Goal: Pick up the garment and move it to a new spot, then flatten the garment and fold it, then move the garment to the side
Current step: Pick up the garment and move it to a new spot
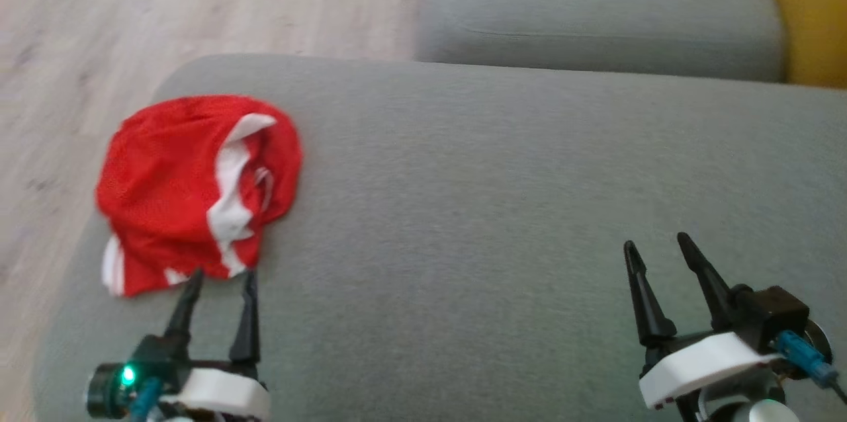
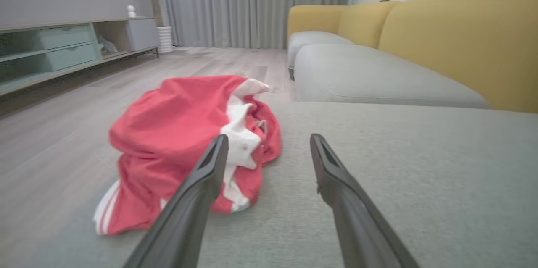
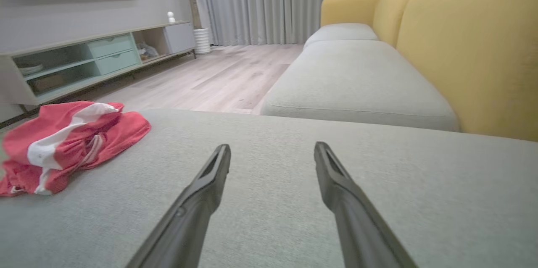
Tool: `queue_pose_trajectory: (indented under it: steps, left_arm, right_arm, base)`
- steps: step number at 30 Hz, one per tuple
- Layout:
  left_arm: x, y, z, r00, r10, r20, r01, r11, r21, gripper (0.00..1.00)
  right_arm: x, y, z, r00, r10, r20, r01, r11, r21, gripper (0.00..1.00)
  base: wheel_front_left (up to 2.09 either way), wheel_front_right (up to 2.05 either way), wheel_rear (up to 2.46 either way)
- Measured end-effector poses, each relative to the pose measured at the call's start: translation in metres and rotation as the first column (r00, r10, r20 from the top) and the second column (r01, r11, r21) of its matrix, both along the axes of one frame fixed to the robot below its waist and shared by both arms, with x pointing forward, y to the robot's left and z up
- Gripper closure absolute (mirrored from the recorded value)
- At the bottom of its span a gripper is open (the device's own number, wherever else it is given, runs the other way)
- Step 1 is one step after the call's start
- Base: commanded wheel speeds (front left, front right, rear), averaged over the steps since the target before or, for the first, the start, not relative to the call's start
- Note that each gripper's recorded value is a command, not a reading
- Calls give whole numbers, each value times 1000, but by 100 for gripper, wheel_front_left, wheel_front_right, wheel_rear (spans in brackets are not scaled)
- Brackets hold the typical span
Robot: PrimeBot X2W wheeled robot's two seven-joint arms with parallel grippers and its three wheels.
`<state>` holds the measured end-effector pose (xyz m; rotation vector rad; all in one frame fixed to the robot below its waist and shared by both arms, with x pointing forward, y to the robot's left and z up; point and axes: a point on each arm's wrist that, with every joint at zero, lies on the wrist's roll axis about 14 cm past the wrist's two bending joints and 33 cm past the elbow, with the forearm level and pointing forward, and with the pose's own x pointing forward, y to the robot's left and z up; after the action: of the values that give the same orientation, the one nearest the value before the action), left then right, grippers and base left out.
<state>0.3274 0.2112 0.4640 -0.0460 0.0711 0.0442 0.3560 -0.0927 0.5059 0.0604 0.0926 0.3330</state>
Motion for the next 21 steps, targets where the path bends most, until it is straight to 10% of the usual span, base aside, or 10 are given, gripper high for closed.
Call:
queue_pose_trajectory:
  steps: [21]
  left_arm:
    - [-92, 113, 19, 902, 426, 64, -425, 905, -21, 0]
  right_arm:
    - [10, 124, 6, 931, 365, 11, -365, 931, 10, 0]
  base:
    - [0, 0, 0]
